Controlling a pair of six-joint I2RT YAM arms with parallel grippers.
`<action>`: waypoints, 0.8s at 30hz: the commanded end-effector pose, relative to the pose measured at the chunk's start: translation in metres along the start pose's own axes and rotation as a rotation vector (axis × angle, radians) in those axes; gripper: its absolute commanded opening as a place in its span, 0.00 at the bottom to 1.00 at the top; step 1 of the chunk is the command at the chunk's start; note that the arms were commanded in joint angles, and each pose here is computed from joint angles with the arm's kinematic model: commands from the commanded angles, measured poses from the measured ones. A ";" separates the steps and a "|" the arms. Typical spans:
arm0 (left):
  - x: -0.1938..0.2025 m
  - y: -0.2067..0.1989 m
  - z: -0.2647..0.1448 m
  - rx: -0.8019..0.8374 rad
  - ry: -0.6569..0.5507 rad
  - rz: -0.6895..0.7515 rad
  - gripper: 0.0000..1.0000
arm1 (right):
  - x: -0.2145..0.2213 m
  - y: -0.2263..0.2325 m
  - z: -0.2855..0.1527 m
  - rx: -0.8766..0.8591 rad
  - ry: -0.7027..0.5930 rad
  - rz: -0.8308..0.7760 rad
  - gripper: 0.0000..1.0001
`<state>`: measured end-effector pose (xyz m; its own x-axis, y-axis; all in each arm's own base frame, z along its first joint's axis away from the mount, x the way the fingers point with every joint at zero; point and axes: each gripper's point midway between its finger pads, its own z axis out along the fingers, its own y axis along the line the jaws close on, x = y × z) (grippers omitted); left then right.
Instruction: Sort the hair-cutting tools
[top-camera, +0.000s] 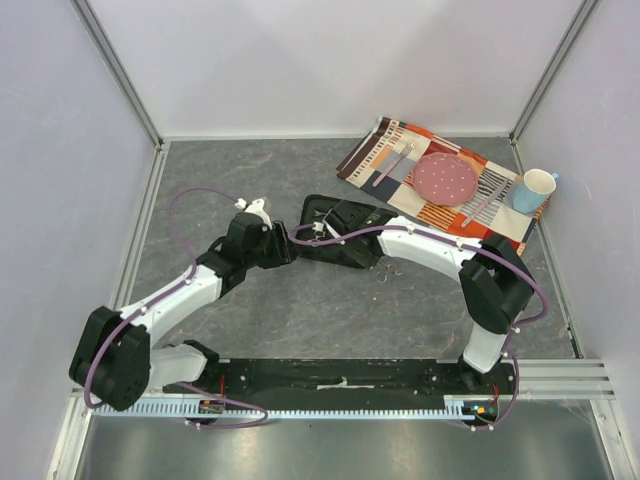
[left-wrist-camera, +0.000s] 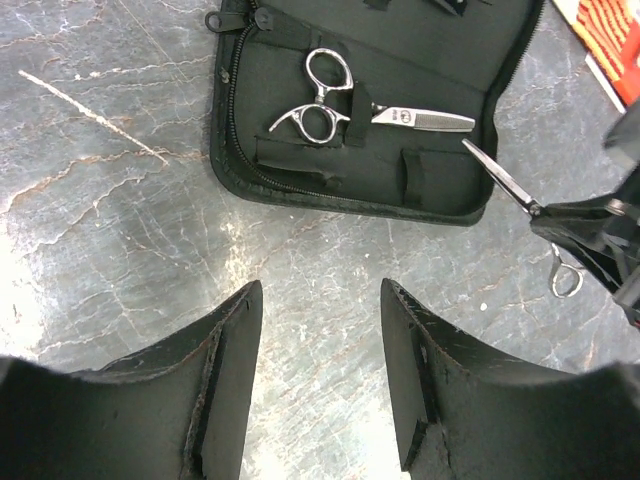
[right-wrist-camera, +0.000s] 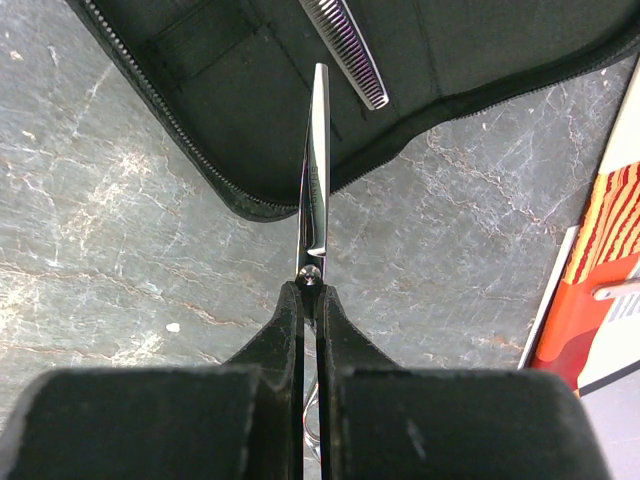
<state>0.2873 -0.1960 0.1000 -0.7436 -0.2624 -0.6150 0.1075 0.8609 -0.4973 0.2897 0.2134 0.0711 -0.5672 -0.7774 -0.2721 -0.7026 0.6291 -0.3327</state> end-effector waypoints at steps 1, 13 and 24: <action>-0.005 -0.002 -0.015 0.016 -0.050 -0.029 0.57 | 0.005 0.003 0.002 -0.026 0.020 -0.062 0.00; 0.003 0.007 -0.020 0.001 -0.056 -0.026 0.57 | 0.017 0.030 0.016 -0.146 0.065 -0.081 0.00; 0.007 0.010 -0.018 -0.008 -0.051 -0.028 0.57 | 0.012 0.060 0.026 -0.247 0.047 -0.122 0.00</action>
<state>0.2702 -0.1832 0.0984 -0.7291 -0.2720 -0.6281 0.1024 0.8640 -0.4930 0.2602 0.2259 0.0323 -0.5217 -0.8323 -0.1874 -0.8139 0.5514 -0.1830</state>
